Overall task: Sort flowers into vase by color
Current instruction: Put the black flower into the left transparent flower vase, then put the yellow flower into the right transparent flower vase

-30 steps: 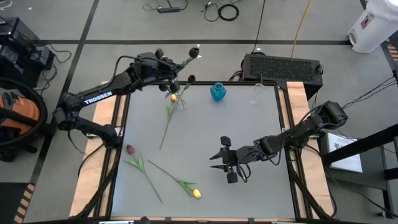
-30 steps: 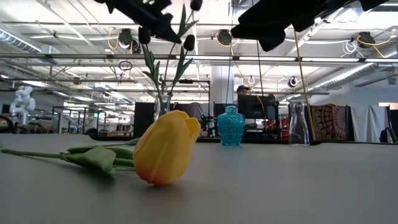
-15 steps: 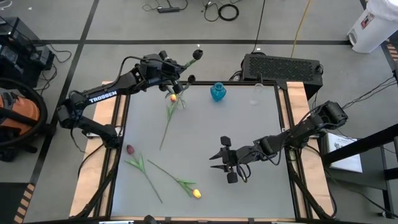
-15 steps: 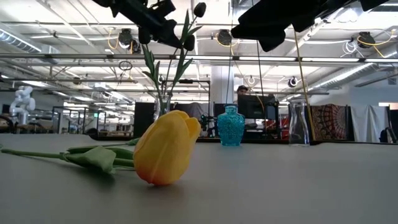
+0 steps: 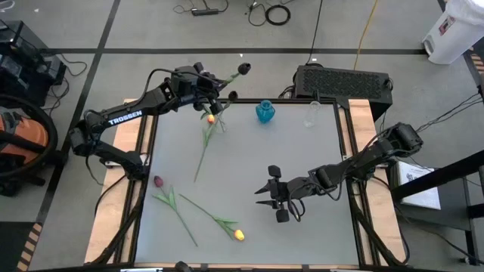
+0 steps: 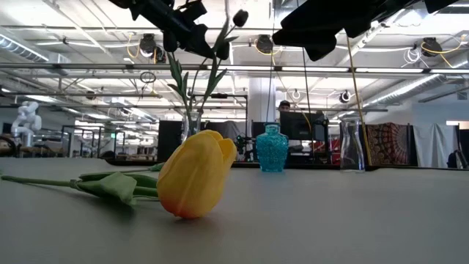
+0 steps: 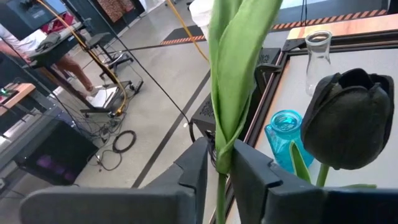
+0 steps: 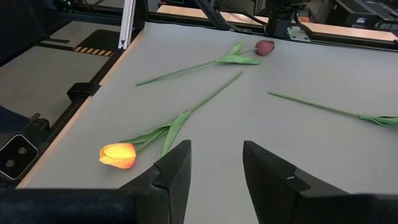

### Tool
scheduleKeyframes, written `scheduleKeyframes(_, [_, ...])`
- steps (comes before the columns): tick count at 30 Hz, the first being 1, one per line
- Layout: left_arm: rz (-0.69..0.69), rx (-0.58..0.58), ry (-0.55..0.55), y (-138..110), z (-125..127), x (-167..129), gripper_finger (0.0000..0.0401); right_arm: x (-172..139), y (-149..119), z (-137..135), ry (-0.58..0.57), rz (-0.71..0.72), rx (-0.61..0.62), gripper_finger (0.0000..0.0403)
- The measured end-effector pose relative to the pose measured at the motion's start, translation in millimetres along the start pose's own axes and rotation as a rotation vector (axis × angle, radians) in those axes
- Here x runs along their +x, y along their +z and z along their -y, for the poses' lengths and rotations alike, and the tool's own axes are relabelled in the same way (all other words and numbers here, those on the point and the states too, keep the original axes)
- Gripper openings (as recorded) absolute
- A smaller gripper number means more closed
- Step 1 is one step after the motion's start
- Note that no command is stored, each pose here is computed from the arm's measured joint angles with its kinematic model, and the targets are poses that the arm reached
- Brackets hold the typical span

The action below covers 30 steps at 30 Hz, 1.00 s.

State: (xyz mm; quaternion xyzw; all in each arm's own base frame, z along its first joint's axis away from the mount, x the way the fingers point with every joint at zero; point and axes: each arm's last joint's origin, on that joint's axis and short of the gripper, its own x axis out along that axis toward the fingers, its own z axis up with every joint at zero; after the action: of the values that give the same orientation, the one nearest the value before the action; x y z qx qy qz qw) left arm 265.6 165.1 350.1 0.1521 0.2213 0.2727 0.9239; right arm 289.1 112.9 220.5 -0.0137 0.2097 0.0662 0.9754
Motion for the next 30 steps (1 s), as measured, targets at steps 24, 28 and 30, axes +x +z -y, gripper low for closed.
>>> scheduleKeyframes(24, [-0.001,0.01,0.01,4.6,9.1,-3.5,0.008,0.0,0.0,0.0,0.0,0.0,0.003,0.0137])
scheduleKeyframes(28, [0.024,0.013,0.04,10.5,8.3,-13.0,0.008,0.0,0.0,0.1,0.0,0.0,0.003,0.0137])
scheduleKeyframes(30, [0.038,0.012,0.05,13.5,6.8,-20.2,0.008,0.0,0.0,0.1,0.0,0.0,0.003,0.0137])
